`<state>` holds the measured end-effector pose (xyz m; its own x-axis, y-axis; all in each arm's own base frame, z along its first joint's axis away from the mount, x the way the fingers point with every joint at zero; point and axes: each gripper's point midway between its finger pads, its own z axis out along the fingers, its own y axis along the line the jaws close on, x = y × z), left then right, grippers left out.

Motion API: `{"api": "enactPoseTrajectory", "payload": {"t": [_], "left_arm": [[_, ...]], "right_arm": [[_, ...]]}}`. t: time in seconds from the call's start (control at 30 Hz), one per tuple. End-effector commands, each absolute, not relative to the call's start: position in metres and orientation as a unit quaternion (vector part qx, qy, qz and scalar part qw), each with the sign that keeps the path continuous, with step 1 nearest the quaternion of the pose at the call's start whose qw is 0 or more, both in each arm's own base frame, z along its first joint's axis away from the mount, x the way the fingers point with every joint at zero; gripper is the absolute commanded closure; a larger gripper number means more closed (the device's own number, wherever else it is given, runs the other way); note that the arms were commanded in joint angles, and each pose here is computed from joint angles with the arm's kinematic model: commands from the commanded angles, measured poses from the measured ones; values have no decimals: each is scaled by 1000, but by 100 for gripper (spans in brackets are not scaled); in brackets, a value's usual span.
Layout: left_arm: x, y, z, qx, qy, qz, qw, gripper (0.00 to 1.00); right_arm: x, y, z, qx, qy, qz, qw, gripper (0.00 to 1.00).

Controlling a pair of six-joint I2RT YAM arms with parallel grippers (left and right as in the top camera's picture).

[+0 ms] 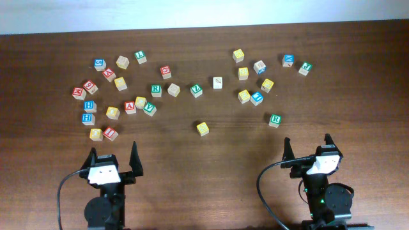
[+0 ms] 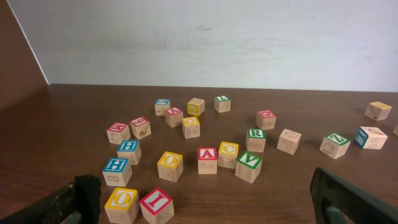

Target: Spell out RSS

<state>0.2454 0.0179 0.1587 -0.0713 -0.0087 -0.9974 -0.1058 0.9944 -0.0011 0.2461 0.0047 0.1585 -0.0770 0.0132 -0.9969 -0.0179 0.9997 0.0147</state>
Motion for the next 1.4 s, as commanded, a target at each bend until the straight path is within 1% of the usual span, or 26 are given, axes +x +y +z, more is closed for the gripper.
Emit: {"api": "enactPoseTrajectory", "payload": {"t": [0.0, 0.6, 0.67, 0.73, 0.8, 0.9, 1.07, 1.27, 1.37], "left_arm": [[245, 18, 158, -43, 731, 30, 680, 1], [245, 16, 158, -41, 731, 23, 681, 1], [245, -16, 158, -9, 732, -73, 678, 1], [238, -54, 163, 46, 724, -175, 666, 1], [227, -78, 165, 98, 716, -230, 652, 1], [218, -94, 171, 138, 700, -264, 649, 1], [197, -117, 211, 225, 621, -300, 688, 1], [168, -116, 288, 256, 483, -282, 788, 1], [160, -112, 313, 246, 457, -276, 809, 1]], "right_arm": [[246, 1, 155, 4, 735, 4, 678, 2], [246, 1, 155, 4, 735, 4, 678, 2], [246, 1, 155, 4, 735, 4, 678, 2], [246, 1, 155, 4, 735, 4, 678, 2], [246, 1, 155, 4, 735, 4, 678, 2], [246, 1, 155, 4, 735, 4, 678, 2], [246, 1, 155, 4, 735, 4, 678, 2], [246, 1, 155, 4, 735, 4, 678, 2], [246, 1, 155, 4, 735, 4, 678, 2]]}}
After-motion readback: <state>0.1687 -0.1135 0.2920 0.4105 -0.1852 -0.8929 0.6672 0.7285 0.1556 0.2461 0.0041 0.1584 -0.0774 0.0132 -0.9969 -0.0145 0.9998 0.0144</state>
